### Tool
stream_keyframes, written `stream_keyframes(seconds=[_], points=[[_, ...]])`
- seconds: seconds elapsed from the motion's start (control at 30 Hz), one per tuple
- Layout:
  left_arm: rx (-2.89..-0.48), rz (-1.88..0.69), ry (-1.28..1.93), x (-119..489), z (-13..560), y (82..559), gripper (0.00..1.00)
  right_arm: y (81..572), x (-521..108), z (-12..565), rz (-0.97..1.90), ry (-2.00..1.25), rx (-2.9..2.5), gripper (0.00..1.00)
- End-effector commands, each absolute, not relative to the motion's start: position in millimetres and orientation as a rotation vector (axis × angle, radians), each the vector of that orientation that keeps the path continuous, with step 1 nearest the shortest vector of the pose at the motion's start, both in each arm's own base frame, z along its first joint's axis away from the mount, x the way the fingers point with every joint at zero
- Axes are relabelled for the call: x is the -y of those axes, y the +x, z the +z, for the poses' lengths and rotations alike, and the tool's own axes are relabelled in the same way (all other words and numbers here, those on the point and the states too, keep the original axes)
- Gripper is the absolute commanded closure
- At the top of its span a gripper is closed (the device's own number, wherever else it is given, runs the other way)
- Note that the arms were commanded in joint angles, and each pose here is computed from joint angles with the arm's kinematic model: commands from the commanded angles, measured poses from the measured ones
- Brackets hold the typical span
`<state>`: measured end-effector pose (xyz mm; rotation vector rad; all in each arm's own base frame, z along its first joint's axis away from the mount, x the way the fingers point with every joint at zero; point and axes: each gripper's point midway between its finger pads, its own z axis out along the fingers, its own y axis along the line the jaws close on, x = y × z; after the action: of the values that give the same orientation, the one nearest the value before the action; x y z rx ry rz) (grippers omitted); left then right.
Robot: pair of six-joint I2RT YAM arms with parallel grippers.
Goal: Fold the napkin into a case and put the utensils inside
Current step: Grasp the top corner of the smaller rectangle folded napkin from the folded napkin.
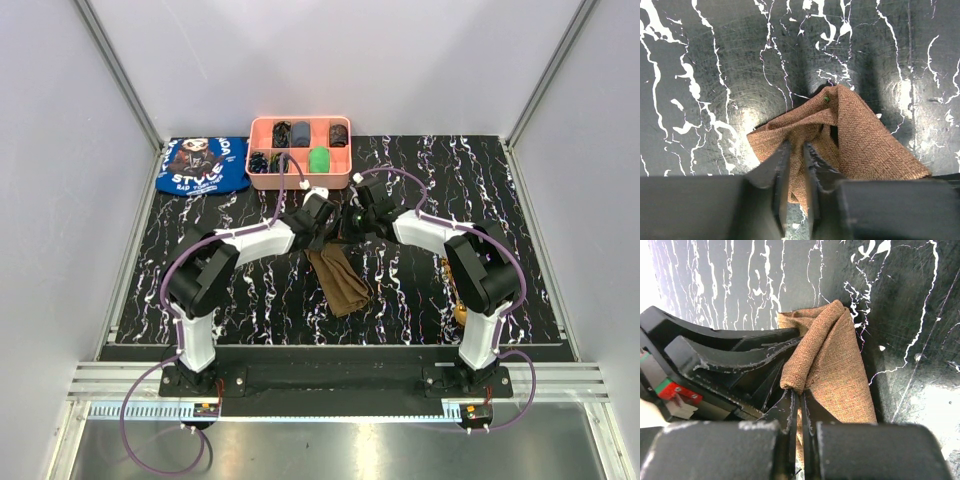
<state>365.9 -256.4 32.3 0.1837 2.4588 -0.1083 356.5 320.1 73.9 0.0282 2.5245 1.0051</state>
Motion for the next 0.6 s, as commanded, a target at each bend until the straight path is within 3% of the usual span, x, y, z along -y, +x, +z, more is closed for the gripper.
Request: stream_keyframes(seconds=[0.0,0.2,0.57], points=[[-2.39,-0.134,0.178,265.1,48.0,380.9,0.87,358.3,-322.3,101.6,1.064,0.003,-2.456,1.0],[-2.359,-0.173,0.164,267.9,63.2,386.2,1.0,354.9,-320.1,95.4,1.045,-0.016,-2.475,1.0],[-2.264,-0.373,0.081,268.3,95.2,383.6,1.0,341.1,-325.5,75.3,1.016,-0.063,-2.552,1.0]])
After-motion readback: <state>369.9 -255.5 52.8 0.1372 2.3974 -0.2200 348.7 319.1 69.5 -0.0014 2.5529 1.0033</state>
